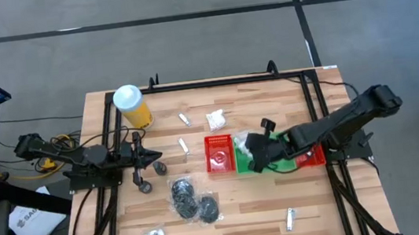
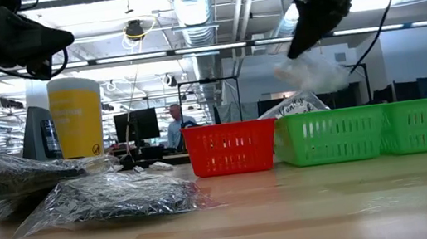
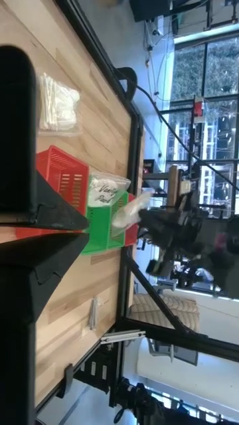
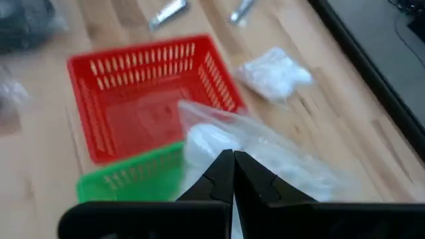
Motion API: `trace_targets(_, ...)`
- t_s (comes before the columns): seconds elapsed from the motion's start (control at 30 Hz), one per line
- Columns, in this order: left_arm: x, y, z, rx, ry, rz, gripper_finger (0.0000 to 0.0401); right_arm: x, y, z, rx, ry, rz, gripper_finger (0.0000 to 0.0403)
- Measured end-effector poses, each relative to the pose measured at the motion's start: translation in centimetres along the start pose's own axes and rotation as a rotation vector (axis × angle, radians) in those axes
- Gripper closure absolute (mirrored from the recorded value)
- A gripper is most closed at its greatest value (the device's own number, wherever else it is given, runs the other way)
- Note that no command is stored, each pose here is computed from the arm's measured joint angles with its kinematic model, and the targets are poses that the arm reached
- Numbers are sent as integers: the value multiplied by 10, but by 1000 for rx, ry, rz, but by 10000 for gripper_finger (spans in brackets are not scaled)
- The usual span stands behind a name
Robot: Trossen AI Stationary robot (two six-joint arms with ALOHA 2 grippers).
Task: Pick & Place Travel size toiletries
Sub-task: Put the cotton pack into the left green bin
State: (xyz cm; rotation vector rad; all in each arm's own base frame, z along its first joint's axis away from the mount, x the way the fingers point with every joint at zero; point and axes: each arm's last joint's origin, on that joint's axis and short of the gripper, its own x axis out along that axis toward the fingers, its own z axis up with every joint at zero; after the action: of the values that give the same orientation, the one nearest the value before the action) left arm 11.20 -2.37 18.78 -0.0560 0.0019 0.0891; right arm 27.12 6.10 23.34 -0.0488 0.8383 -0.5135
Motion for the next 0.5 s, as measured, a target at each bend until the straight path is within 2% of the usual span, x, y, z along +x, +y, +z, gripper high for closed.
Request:
trace_targets(0.17, 1, -1, -1, 6, 14, 1, 389, 14, 9, -6, 22, 15, -70, 403)
trace_targets(0.3, 2, -1, -3, 11, 24, 2, 389, 22, 13, -11, -5, 32, -120, 403)
trace_targets(0.5, 2, -1, -2, 9, 20, 2, 389, 25, 11, -10, 29, 29, -135, 403)
